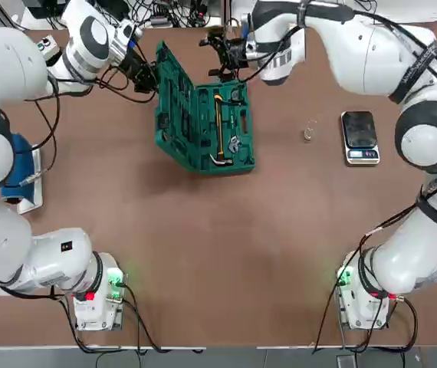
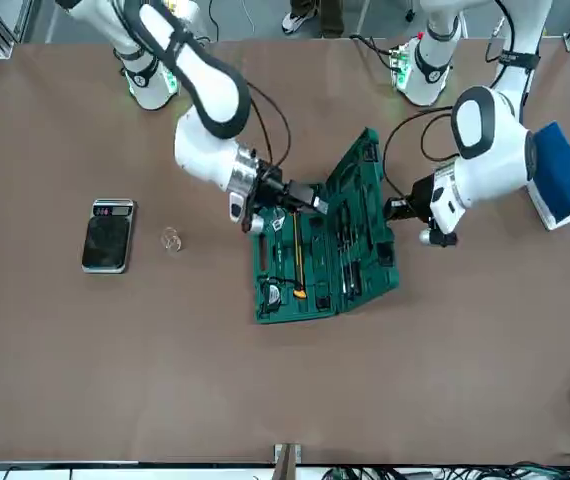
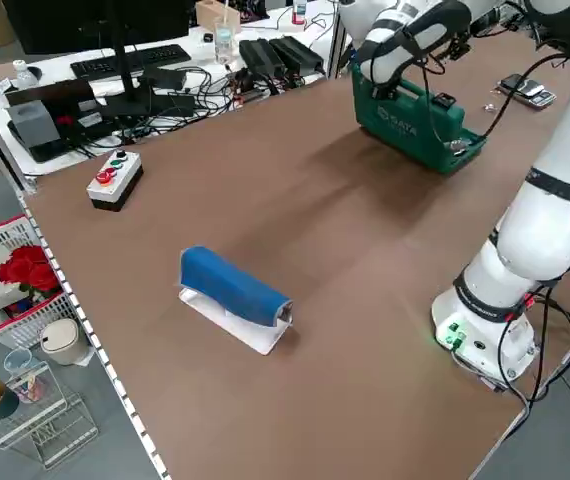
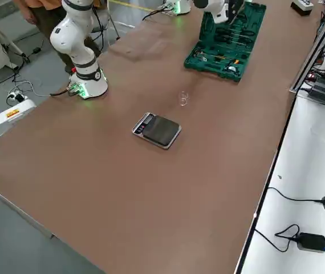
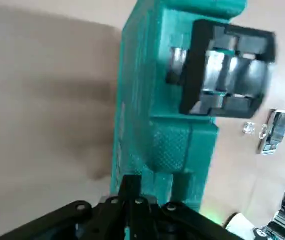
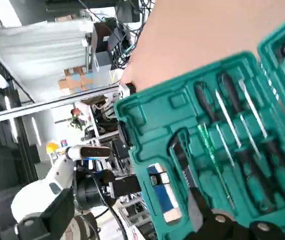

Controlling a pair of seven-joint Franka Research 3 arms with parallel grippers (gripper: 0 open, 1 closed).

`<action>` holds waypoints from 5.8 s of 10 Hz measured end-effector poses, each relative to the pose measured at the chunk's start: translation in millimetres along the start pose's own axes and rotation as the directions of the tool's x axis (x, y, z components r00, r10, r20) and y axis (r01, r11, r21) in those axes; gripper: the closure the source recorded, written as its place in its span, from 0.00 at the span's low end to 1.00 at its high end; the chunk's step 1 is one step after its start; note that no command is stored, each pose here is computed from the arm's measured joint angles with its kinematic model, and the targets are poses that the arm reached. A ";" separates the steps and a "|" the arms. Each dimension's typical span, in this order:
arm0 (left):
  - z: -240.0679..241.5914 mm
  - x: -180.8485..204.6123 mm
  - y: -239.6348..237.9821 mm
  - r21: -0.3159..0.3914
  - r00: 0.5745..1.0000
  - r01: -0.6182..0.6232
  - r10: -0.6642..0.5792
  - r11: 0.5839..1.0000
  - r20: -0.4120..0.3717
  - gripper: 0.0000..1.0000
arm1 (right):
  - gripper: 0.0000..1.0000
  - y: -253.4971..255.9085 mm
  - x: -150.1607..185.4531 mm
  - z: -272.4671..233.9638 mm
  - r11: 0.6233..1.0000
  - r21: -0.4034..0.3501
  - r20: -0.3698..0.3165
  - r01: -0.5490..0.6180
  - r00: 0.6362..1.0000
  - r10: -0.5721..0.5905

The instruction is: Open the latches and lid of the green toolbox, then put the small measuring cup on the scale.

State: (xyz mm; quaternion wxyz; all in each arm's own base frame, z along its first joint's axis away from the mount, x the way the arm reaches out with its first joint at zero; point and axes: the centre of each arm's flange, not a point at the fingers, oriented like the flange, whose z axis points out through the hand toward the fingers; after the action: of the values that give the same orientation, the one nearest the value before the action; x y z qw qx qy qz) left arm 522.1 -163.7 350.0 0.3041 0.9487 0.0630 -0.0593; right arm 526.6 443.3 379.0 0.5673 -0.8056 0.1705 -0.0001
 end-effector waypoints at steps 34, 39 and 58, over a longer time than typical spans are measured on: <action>17.5 29.1 -107.1 0.099 0.996 0.087 -0.087 0.991 -0.010 0.99 | 0.00 -33.2 97.1 -331.9 0.296 -0.929 0.156 0.223 0.960 -0.232; 35.2 34.3 -124.1 0.126 0.996 0.084 -0.082 0.988 -0.020 0.99 | 0.00 95.5 92.5 -269.4 0.314 -0.928 0.132 0.200 0.965 -0.226; -171.3 33.9 -86.1 0.418 1.000 0.004 -0.008 0.909 0.007 0.46 | 0.25 229.8 87.7 -204.4 0.374 -0.917 0.070 0.138 0.979 -0.189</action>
State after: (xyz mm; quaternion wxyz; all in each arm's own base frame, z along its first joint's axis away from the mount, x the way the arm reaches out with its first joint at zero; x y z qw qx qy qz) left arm 554.7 8.7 434.3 0.0943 0.9913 0.0504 -0.0762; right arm 506.5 163.8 224.8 0.0223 -0.9967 0.0752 0.0191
